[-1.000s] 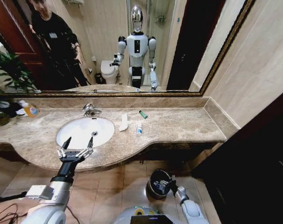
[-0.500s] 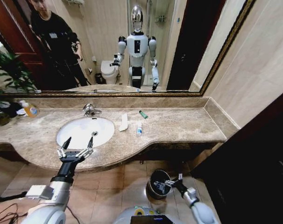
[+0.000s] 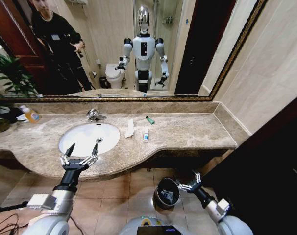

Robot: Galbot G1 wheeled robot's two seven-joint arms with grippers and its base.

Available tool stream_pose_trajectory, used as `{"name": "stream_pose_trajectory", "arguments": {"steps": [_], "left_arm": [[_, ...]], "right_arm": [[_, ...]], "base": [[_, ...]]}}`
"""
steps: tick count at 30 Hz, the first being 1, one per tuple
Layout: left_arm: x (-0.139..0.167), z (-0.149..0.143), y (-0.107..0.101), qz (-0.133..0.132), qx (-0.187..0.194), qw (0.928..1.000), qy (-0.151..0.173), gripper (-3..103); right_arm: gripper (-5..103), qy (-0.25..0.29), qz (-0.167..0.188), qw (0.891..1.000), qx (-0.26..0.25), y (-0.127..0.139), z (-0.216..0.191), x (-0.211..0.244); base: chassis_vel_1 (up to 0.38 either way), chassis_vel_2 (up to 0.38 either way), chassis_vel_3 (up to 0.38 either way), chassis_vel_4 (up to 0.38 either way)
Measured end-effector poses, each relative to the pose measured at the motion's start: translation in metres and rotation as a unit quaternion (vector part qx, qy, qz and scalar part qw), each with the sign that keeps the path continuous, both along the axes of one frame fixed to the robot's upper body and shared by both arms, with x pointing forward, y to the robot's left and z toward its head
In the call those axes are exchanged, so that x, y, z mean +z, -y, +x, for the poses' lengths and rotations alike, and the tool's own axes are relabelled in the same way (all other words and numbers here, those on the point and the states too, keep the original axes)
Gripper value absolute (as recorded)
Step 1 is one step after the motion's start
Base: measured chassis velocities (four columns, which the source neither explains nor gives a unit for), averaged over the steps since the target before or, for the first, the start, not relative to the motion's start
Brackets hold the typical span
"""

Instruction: Pick up the trash from the sink and place it in the trash bin.

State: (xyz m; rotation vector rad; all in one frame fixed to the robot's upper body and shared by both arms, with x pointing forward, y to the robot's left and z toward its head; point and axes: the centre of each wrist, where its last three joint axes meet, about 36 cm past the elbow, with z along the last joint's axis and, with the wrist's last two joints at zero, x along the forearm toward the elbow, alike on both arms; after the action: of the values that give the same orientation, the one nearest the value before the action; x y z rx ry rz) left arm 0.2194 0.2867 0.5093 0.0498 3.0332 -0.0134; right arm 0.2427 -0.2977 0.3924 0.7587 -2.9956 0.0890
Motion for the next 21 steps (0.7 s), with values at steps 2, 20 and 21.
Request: {"name": "stream_pose_trajectory", "arguments": {"steps": [2, 20, 21], "left_arm": [[0.000, 0.000, 0.000, 0.000, 0.000, 1.0000, 0.000, 100], [0.000, 0.000, 0.000, 0.000, 0.000, 1.0000, 0.000, 100], [0.000, 0.000, 0.000, 0.000, 0.000, 1.0000, 0.000, 100]], "right_arm": [[100, 0.012, 0.002, 1.000, -0.007, -0.010, 0.034, 0.021], [100, -0.055, 0.018, 0.998, 0.027, -0.061, 0.189, 0.042], [100, -0.060, 0.019, 0.998, 0.018, -0.069, 0.194, 0.043]], "base": [[0.000, 0.000, 0.000, 0.000], [0.000, 0.000, 0.000, 0.000], [0.000, 0.000, 0.000, 0.000]]}}
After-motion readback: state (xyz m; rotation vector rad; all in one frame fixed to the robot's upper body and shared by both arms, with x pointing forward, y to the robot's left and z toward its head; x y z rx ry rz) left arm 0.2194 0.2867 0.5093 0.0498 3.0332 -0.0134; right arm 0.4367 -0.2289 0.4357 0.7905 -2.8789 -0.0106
